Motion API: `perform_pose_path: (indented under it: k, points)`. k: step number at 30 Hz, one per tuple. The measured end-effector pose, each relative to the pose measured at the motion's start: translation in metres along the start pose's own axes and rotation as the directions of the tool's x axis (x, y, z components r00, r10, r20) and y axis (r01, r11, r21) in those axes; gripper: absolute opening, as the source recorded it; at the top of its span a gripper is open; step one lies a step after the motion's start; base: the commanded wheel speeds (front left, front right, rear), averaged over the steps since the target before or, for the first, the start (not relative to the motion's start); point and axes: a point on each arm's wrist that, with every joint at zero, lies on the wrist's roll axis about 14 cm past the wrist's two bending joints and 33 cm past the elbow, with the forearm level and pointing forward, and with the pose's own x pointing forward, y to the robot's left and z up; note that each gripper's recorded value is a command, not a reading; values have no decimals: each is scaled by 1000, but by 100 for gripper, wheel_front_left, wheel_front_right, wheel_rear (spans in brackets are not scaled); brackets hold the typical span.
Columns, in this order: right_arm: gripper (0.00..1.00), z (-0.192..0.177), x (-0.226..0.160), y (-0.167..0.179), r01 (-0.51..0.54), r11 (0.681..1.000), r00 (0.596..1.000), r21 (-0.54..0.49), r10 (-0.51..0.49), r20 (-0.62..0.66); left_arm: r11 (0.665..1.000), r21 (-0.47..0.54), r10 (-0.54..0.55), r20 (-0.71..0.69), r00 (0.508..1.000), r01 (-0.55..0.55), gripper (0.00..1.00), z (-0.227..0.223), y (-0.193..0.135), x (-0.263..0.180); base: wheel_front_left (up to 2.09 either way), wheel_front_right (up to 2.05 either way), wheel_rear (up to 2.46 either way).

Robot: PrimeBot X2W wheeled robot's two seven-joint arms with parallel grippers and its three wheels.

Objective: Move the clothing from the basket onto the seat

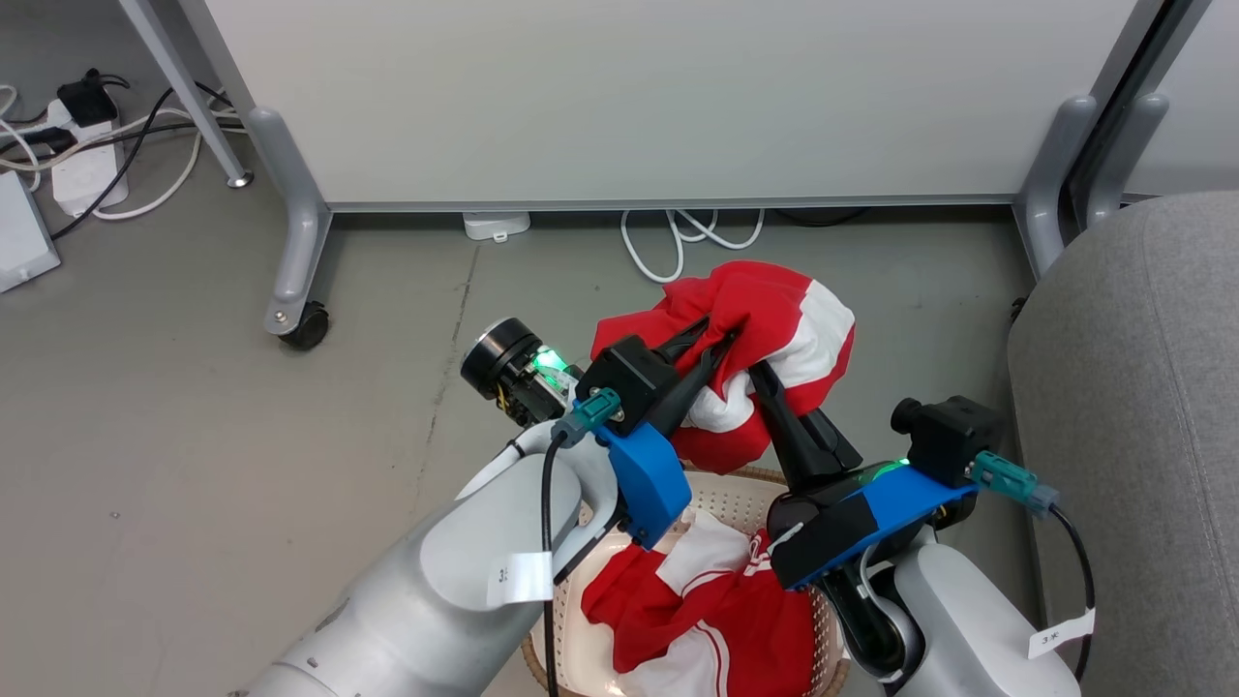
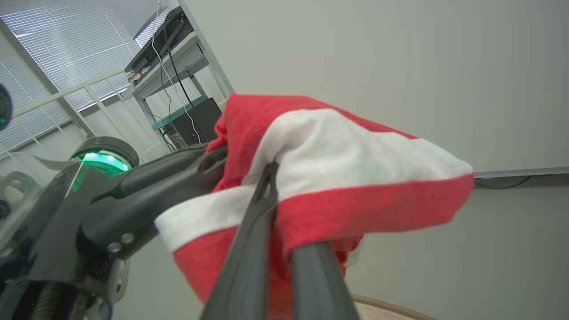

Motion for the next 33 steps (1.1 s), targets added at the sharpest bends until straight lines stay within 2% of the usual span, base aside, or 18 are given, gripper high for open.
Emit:
perform_pose_path:
  k: [9, 10, 11, 24, 33]
  points:
    - [0, 1, -1, -1, 2, 1000, 1000, -11, -1, 1, 1000, 0, -3, 0, 1000, 3, 0, 0, -1, 1, 0, 0, 0]
    - [0, 1, -1, -1, 0, 1000, 1000, -19, 0, 0, 1000, 0, -3, 0, 1000, 3, 63, 0, -1, 1, 0, 0, 0]
    - [0, 1, -1, -1, -1, 1000, 1000, -26, 1, -1, 1000, -1, -2, 1, 1000, 2, 100, 0, -1, 1, 0, 0, 0]
    - [0, 0, -2, -9, 16, 999, 1000, -50, -16, -2, 1000, 5, 2, 4, 1000, -2, 100, 0, 2, 4, 0, 0, 0]
    - [0, 8, -7, -29, 70, 993, 997, -91, -68, 19, 1000, -2, -20, -6, 1000, 20, 100, -6, -4, 10, 0, 0, 0]
